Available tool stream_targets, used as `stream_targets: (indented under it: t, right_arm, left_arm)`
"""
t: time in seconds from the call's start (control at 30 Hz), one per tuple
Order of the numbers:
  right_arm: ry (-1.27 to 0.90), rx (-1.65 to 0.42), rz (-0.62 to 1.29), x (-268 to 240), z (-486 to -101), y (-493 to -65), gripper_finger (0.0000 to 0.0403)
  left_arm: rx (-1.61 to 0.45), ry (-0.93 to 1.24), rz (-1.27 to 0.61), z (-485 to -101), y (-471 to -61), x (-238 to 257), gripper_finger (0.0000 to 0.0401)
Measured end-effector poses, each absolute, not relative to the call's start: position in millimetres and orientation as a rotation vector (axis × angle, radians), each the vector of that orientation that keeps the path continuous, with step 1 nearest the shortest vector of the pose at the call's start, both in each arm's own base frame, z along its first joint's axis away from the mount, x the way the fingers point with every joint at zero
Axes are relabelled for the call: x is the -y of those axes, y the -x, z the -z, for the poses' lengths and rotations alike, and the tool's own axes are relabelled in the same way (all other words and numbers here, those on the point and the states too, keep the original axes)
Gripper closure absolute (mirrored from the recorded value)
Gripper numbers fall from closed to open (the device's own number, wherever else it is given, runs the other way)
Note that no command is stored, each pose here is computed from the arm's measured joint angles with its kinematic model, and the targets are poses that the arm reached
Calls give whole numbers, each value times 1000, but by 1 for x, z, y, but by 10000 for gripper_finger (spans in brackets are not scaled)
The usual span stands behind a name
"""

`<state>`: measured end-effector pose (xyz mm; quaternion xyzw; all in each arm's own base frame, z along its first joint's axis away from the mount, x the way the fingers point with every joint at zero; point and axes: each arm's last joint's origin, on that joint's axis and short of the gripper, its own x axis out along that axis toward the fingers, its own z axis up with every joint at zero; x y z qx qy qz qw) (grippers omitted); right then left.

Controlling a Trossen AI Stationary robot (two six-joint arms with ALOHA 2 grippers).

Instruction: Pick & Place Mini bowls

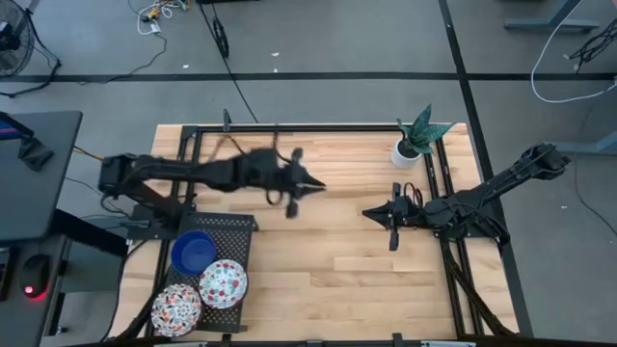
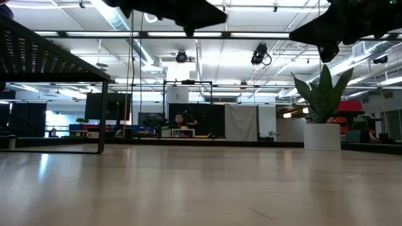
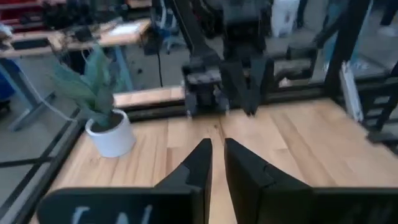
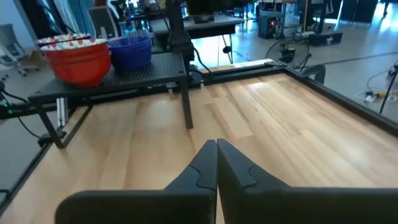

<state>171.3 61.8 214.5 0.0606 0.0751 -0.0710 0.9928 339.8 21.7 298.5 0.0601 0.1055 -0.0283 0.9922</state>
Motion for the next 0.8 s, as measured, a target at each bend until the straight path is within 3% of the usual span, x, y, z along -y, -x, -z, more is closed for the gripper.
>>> stream_targets:
  t: [0.3, 0.47, 0.8]
  right_arm:
    - [-194, -147, 150, -62, -214, -171, 399]
    - [-214, -147, 153, -62, -214, -171, 399]
    - [-246, -140, 155, -62, -215, -171, 399]
  left_arm:
    - [-141, -118, 2, -320, -225, -18, 395]
    - [-41, -36, -20, -317, -162, -9, 387]
    - [48, -14, -9, -298, -89, -3, 397]
